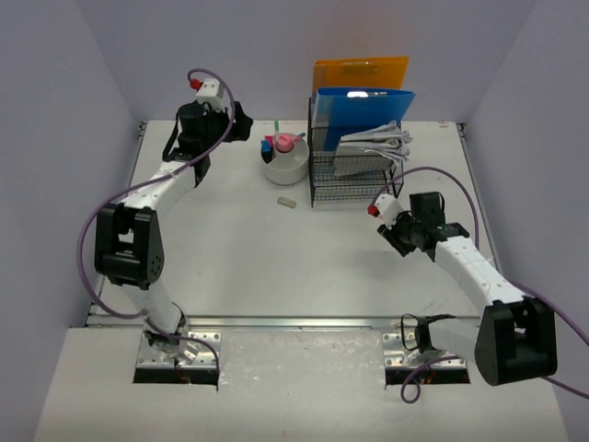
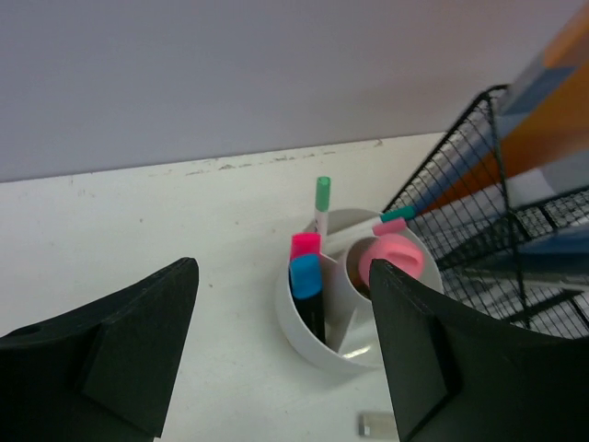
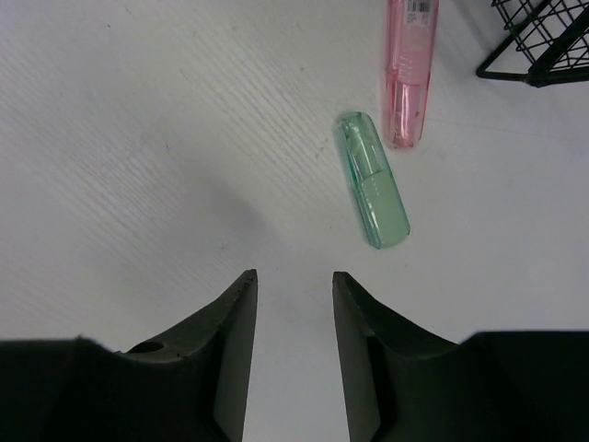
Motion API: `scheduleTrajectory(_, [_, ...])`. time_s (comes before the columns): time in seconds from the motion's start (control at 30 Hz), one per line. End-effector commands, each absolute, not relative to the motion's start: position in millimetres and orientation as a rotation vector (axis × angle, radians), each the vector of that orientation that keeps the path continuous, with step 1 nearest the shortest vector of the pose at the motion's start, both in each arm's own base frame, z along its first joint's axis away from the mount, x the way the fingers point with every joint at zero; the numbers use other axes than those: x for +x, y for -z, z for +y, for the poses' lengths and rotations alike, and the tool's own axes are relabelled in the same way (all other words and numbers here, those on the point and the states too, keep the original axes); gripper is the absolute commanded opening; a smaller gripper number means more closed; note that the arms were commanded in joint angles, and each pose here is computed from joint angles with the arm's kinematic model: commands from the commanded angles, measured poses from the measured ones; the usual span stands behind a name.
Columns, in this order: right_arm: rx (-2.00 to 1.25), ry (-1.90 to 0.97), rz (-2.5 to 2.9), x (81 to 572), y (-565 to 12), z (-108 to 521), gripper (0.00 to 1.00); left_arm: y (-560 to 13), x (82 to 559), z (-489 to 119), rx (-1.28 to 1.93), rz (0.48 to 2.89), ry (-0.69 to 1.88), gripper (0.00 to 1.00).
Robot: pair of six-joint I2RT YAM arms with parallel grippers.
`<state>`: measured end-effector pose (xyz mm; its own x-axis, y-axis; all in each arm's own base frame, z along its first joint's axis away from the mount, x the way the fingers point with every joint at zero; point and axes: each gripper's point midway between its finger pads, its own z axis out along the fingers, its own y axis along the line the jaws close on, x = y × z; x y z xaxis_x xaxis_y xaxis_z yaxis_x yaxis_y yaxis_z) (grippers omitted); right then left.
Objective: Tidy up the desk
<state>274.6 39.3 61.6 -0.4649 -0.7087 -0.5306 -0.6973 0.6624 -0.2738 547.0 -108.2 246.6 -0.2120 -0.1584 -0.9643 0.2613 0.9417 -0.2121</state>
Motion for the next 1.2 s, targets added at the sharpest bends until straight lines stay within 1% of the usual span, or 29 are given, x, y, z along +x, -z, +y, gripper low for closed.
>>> scheduleTrajectory(0.0, [-1.134, 0.061, 2.201, 303, -55, 27, 0.41, -284, 498, -121, 0.205, 1.665, 0.439, 0.73])
scheduleTrajectory(0.07, [-1.105, 0.038, 2.221, 311, -51, 18, 0.44, -282, 479, -122, 0.218, 1.678, 0.458, 0.73])
scheduleTrajectory(0.1, [-1.091, -0.008, 2.222, 314, -49, 18, 0.47, -272, 466, -123, 0.222, 1.706, 0.478, 0.73])
scheduleTrajectory(0.17, [-1.058, -0.021, 2.226, 324, -51, 9, 0.52, -279, 448, -125, 0.233, 1.695, 0.502, 0.73])
scheduleTrajectory(0.27, [-1.067, -0.067, 2.202, 333, -47, 6, 0.6, -273, 426, -126, 0.225, 1.727, 0.536, 0.75])
scheduleTrajectory(0.47, [-1.129, -0.191, 2.197, 335, -29, 17, 0.6, -260, 410, -126, 0.209, 1.787, 0.566, 0.75])
scheduleTrajectory(0.7, [-1.196, -0.314, 2.236, 318, 0, 25, 0.57, -270, 409, -126, 0.212, 1.771, 0.568, 0.75])
scheduleTrajectory(0.77, [-1.22, -0.313, 2.229, 316, 2, 24, 0.55, -271, 408, -127, 0.212, 1.771, 0.572, 0.76])
scheduleTrajectory(0.8, [-1.233, -0.317, 2.231, 313, 4, 24, 0.53, -271, 408, -127, 0.213, 1.775, 0.577, 0.76])
scheduleTrajectory(0.87, [-1.252, -0.337, 2.228, 308, 3, 24, 0.39, -271, 405, -129, 0.216, 1.78, 0.588, 0.76])
scheduleTrajectory(0.9, [-1.261, -0.357, 2.233, 302, 2, 26, 0.35, -272, 403, -129, 0.217, 1.778, 0.593, 0.76])
scheduleTrajectory(0.93, [-1.273, -0.385, 2.238, 293, 1, 28, 0.33, -271, 401, -130, 0.219, 1.778, 0.597, 0.76])
scheduleTrajectory(1.07, [-1.308, -0.395, 2.207, 272, -7, 33, 0.31, -269, 397, -131, 0.224, 1.779, 0.605, 0.76])
scheduleTrajectory(1.17, [-1.318, -0.386, 2.206, 262, -11, 33, 0.23, -269, 393, -132, 0.228, 1.779, 0.618, 0.76])
